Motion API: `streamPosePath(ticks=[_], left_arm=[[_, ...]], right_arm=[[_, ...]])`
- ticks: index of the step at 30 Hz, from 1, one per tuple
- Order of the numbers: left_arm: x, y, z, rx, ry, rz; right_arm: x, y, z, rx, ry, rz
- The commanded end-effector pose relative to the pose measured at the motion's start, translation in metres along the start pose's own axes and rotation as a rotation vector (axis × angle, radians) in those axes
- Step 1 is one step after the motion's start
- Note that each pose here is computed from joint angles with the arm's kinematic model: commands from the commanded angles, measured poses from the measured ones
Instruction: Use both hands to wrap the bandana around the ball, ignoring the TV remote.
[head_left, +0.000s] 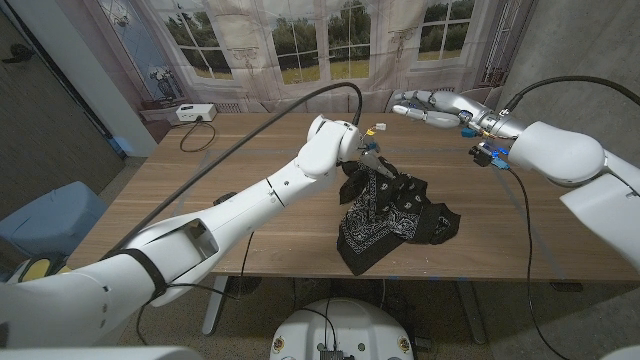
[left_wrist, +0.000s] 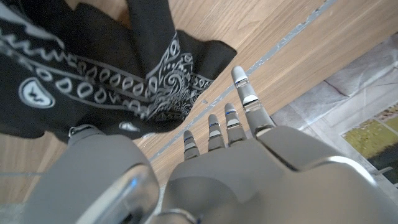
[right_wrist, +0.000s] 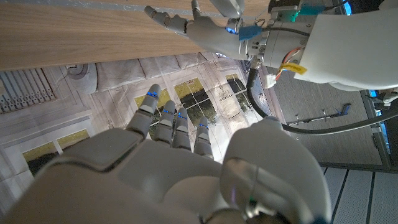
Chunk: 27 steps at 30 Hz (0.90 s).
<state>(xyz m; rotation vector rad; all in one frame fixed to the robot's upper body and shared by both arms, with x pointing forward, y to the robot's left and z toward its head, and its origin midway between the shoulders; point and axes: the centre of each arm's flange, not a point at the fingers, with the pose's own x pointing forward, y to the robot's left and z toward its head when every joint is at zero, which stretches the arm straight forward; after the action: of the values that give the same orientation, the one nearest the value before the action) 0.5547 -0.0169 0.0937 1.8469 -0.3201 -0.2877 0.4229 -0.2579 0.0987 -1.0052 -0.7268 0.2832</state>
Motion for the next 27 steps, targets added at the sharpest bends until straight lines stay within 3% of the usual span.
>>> streamPosePath(ticks=[1,4,8,13,17,27], left_arm=[[-0.011,0.024,0.011,0.037,-0.109,-0.050],[0.001,0.017,0.019,0.095,-0.097,-0.078],[0.017,0.009,0.027,0.103,-0.135,-0.164],[0.024,0.012,0.033,0.131,-0.160,-0.291],[0.027,0.012,0.037,0.168,-0.148,-0.334],[0.046,-0.006,0.051,0.264,-0.117,-0.399]], right_arm=[[0.002,-0.002,-0.002,-0.005,-0.020,-0.004],[0.001,-0.002,-0.002,-0.001,-0.025,-0.006],[-0.001,-0.003,-0.004,0.004,-0.019,-0.009],[-0.003,-0.003,-0.005,0.003,-0.023,-0.024],[-0.006,-0.003,-0.005,0.005,-0.024,-0.027],[-0.007,-0.003,-0.008,0.016,-0.026,-0.029]])
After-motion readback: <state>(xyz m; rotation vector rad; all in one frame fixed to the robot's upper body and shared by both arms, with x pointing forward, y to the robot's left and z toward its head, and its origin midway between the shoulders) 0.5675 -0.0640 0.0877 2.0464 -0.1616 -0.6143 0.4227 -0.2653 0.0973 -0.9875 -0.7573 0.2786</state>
